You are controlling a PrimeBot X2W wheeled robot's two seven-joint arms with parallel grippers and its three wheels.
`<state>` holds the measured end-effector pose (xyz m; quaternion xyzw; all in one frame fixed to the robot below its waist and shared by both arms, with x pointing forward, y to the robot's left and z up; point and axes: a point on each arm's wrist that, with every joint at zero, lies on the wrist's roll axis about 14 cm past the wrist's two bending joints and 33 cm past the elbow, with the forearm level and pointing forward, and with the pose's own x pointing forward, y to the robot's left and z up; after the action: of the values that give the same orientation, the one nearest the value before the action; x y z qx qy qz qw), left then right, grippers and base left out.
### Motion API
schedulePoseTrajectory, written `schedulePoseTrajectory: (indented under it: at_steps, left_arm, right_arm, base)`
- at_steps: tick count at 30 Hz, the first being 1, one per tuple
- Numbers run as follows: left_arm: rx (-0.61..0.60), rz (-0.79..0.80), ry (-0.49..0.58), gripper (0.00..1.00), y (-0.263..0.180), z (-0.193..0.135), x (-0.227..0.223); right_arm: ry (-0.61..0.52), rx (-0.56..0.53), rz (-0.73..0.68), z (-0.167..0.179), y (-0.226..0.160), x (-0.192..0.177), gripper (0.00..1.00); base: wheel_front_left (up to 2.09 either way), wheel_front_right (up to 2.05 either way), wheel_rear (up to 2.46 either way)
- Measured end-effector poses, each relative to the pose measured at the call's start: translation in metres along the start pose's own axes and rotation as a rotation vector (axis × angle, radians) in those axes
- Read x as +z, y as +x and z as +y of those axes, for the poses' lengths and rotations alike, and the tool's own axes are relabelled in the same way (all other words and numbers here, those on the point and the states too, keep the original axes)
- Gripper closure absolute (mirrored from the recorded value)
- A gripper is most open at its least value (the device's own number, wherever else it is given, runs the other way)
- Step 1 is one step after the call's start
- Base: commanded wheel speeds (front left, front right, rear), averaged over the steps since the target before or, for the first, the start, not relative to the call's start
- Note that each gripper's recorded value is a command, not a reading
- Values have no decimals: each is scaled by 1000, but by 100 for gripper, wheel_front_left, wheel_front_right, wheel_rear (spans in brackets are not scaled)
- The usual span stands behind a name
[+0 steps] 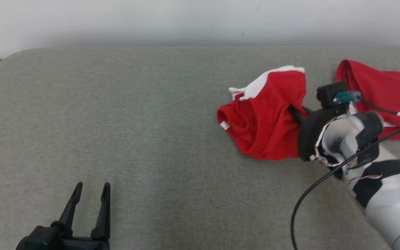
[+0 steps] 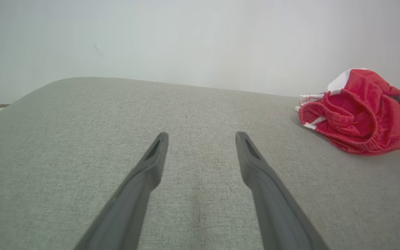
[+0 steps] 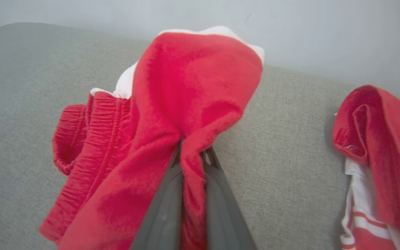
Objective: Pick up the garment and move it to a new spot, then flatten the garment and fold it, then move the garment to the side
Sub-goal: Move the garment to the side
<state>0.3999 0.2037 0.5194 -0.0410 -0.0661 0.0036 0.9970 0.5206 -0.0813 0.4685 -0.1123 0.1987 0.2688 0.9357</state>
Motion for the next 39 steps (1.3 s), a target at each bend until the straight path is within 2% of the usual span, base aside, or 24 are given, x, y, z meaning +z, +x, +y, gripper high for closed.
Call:
schedulePoseTrajectory:
  at_steps: [12,32,39]
  left_arm:
    - [-83,4,12,0,27,-20,-10]
    - [-126,40,43,0,45,-21,-32]
    - [-132,51,51,0,50,-19,-39]
  right_arm:
    - [-86,-167,63,-94,-39,6,100]
    - [-48,-382,158,-196,-81,-6,100]
    - [-25,-431,195,-217,-85,-20,100]
  base:
    - [0,0,0]
    - [0,0,0]
    - [0,0,0]
